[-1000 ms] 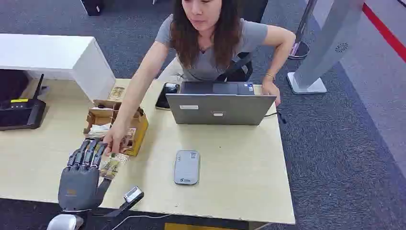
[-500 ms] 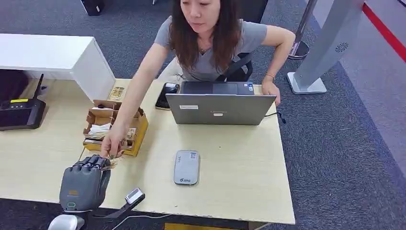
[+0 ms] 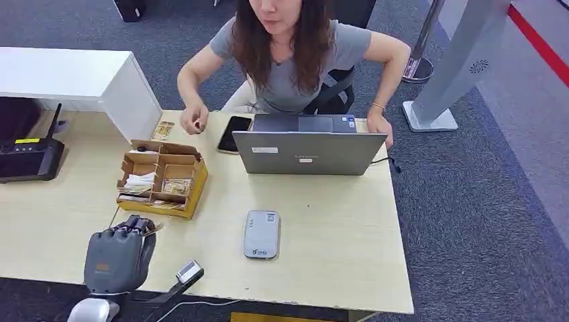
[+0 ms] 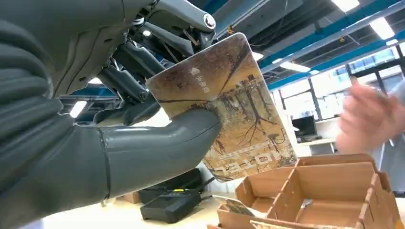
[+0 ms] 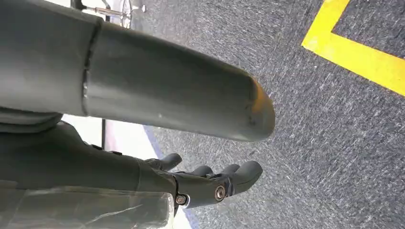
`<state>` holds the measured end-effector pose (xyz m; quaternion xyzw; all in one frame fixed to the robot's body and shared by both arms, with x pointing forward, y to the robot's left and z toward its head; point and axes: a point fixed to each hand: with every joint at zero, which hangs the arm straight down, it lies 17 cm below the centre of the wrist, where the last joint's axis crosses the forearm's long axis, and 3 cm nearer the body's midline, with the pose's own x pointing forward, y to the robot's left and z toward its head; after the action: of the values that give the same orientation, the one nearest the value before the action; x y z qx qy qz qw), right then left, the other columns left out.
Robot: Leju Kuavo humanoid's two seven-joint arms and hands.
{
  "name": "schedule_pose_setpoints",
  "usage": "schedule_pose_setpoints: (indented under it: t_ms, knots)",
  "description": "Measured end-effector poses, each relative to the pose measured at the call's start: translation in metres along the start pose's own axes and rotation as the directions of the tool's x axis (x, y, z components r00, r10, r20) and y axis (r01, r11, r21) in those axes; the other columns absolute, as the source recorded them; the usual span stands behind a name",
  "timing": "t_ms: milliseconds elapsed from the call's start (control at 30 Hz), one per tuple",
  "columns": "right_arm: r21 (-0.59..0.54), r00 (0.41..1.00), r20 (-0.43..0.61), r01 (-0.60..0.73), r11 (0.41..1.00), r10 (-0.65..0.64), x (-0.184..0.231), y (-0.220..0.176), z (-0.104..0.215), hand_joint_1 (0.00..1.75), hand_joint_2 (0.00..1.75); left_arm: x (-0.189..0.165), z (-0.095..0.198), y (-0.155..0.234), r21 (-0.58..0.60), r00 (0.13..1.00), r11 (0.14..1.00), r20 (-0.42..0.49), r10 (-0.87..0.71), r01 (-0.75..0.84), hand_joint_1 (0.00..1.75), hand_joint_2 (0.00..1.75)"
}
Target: Pass the card to the sensor for recognition and then transmit it.
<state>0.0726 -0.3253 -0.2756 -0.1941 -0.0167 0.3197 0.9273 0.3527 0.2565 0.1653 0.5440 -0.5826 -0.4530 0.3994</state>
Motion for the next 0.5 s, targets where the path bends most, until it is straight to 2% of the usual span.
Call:
schedule_pose_setpoints:
  t_ms: [200,367,500]
  knots:
    - [-0.003,1.0,0.007,-0.014,1.0,0.014,0.002,-0.001,0.0,0.0,0.0,-0.006,-0.01,0.006,0.025,1.0,1.0,-0.024,-0.017,0.017,1.75,1.75]
    - [-0.007,0.999,0.016,-0.035,0.999,0.035,0.005,-0.001,0.0,0.0,0.0,-0.029,-0.022,0.006,0.03,0.991,0.996,-0.106,-0.085,0.089,1.75,1.75]
    - [-0.012,0.998,0.033,-0.048,0.999,0.049,0.009,-0.002,0.001,0.0,0.0,-0.028,-0.03,-0.003,0.023,0.987,0.99,-0.085,-0.139,0.142,1.75,1.75]
